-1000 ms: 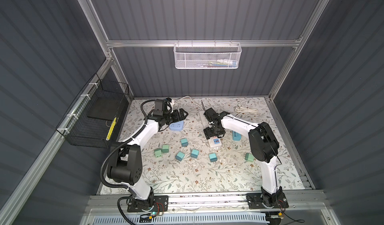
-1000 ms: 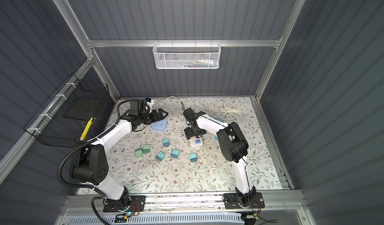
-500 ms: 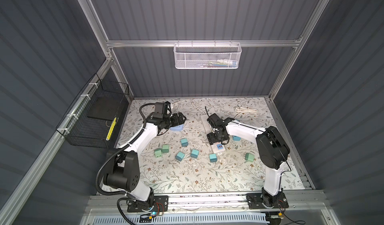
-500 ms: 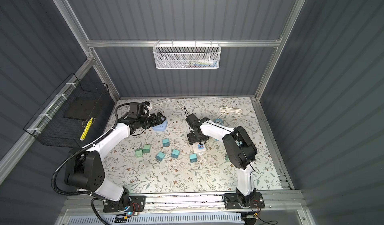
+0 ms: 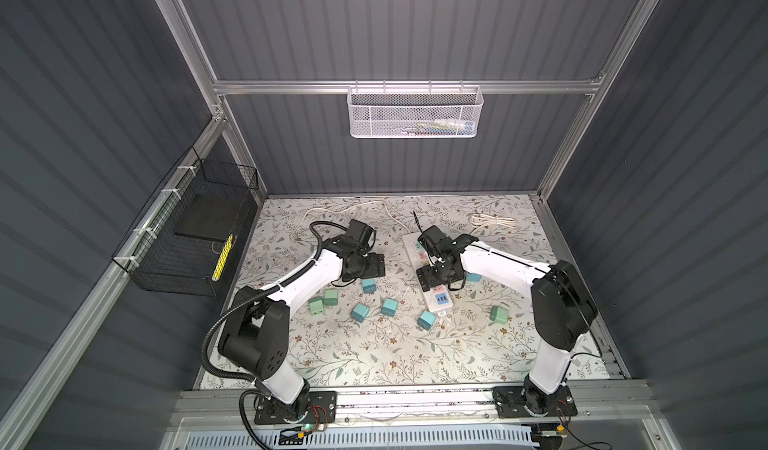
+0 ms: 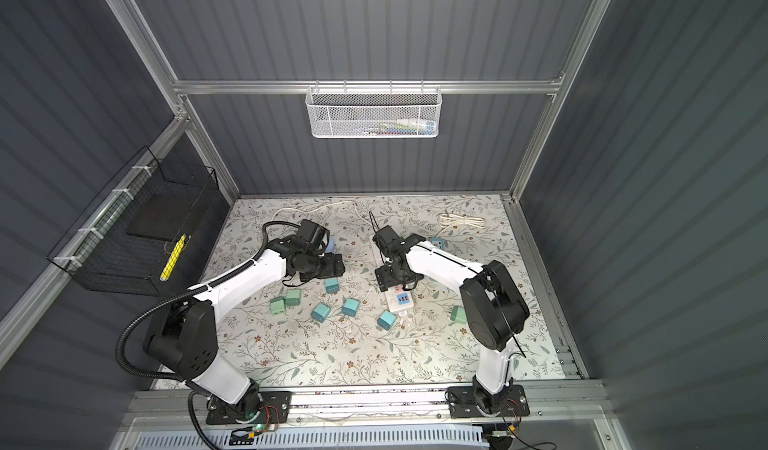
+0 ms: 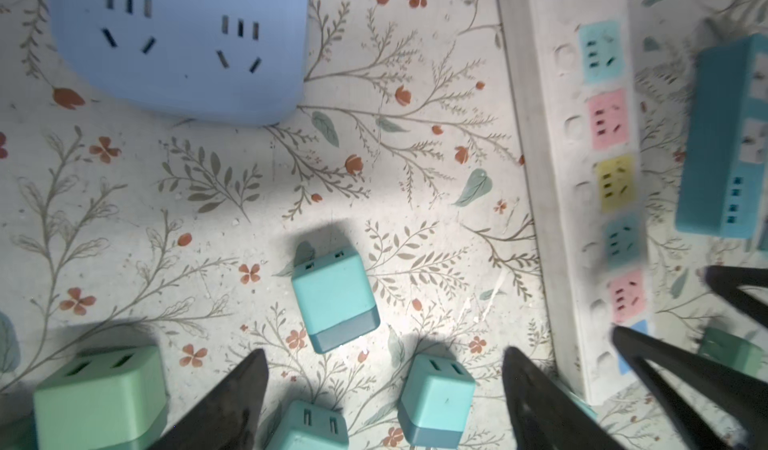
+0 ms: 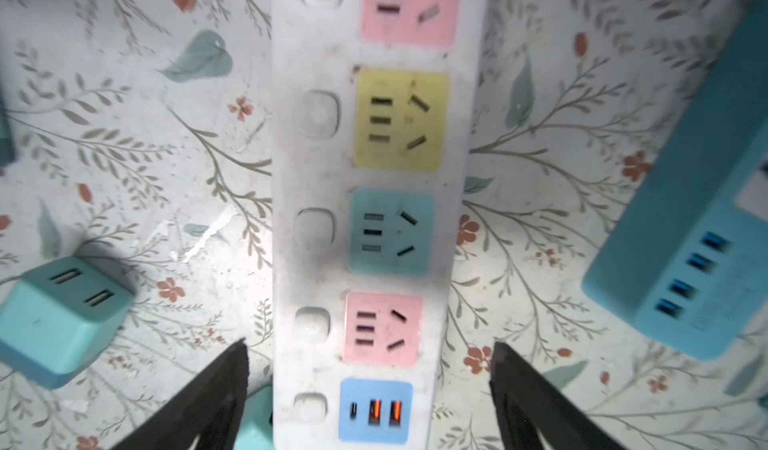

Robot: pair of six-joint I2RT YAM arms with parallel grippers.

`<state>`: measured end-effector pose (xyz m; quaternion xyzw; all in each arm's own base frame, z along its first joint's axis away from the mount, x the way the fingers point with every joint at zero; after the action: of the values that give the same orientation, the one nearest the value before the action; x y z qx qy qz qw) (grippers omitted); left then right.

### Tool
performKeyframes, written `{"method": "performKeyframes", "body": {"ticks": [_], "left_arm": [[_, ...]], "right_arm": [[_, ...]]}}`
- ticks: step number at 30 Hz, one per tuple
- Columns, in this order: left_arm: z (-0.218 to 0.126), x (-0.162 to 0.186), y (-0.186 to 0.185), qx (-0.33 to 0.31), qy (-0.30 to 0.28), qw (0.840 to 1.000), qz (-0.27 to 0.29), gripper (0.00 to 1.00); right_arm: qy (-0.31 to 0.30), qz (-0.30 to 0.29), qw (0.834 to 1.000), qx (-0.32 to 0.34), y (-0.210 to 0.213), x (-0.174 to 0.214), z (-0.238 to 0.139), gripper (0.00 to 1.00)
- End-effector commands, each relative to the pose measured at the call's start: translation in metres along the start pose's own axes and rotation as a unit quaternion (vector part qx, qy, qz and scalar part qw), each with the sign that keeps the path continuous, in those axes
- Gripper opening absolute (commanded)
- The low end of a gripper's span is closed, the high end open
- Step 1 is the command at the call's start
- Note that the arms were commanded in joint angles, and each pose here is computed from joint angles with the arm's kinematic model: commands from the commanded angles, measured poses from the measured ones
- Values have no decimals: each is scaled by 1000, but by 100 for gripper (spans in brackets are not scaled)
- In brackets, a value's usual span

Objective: Insert the plug
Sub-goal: 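Lower the left gripper onto a teal USB adapter and grasp it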

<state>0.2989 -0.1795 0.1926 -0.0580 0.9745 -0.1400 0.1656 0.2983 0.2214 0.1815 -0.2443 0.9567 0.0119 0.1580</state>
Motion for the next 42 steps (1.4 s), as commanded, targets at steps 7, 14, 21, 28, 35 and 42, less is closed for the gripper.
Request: {"method": "performKeyframes", "body": {"ticks": [7, 14, 21, 28, 35, 42], "left_arm": [[26, 6, -8, -111, 28, 993, -7, 78], [45, 9, -1, -155, 35, 987, -17, 78], [48, 14, 7, -166, 29, 985, -20, 74], [53, 25, 13, -156, 47, 987, -17, 61], [42, 21, 16, -164, 38, 986, 11, 61], [39, 5, 17, -127, 55, 989, 54, 65]], "right_arm": [[-75, 39, 996, 20, -32, -15, -46, 86], [-72, 44, 996, -16, -34, -15, -41, 85], [-72, 40, 996, -17, -34, -15, -40, 85], [-72, 42, 996, -6, -36, -13, -43, 85], [-84, 48, 995, -6, -37, -14, -52, 86], [-102, 60, 993, -29, -44, -15, -61, 90]]}}
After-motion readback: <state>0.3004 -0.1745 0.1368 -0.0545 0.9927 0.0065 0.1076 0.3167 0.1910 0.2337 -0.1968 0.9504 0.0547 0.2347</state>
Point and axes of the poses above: each gripper's point midway between its finger pads, its own z axis out along the fingers, its own y axis along the line the jaws close on, x = y × z, the point moved 10 cm from there along -z, back along the fingers, and after that the axes turned 9 degrees about -z, right-handed, at the moved point
